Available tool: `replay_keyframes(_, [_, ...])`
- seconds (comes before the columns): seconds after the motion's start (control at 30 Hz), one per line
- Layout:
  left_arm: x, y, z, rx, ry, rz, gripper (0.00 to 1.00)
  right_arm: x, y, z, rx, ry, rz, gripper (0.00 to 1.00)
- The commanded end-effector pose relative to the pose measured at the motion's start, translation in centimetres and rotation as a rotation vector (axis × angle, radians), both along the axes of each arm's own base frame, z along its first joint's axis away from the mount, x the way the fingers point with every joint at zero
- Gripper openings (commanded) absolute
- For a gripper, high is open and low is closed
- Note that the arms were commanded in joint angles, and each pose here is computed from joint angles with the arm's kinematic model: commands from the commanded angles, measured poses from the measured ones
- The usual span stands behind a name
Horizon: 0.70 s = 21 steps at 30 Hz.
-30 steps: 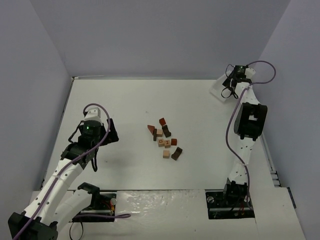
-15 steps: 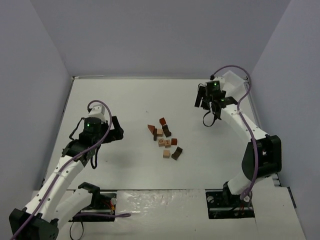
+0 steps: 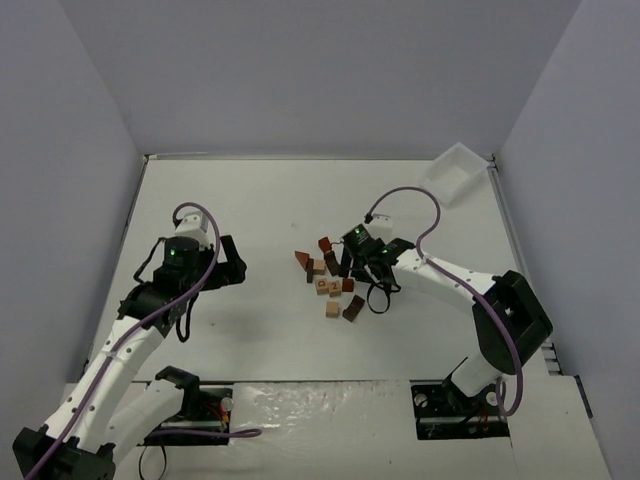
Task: Build the wood block tower
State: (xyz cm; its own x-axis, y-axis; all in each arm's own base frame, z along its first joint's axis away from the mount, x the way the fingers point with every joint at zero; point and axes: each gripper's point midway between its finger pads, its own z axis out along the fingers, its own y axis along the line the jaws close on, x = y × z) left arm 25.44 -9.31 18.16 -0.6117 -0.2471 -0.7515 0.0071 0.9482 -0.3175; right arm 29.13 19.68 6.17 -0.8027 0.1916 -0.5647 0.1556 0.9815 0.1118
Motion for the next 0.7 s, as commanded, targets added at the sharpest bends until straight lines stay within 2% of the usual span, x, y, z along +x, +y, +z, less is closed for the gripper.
replay_keyframes(0.0, [-0.2, -0.5, 2.1, -0.034, -0.051, -0.016, 0.93, -0.3, -0.2, -0.8, -0.013, -0.020, -0.156, 0.73])
replay_keyframes(0.17, [-0.9, -0.5, 1.7, -0.053, -0.041, -0.018, 0.93, -2.1, 0.0, -3.0, -0.054, 0.038, -0.159, 0.72])
replay_keyframes(0.47, [-1.3, -0.6, 1.3, -0.065, -0.035, -0.022, 0.93, -4.8, -1.0, -4.6, -0.082, 0.088, -0.192, 0.64])
replay_keyframes(0.67, [-1.4, -0.8, 1.1, -0.066, -0.029, -0.027, 0.93, -5.0, -1.1, -4.5, -0.077, 0.084, -0.203, 0.50])
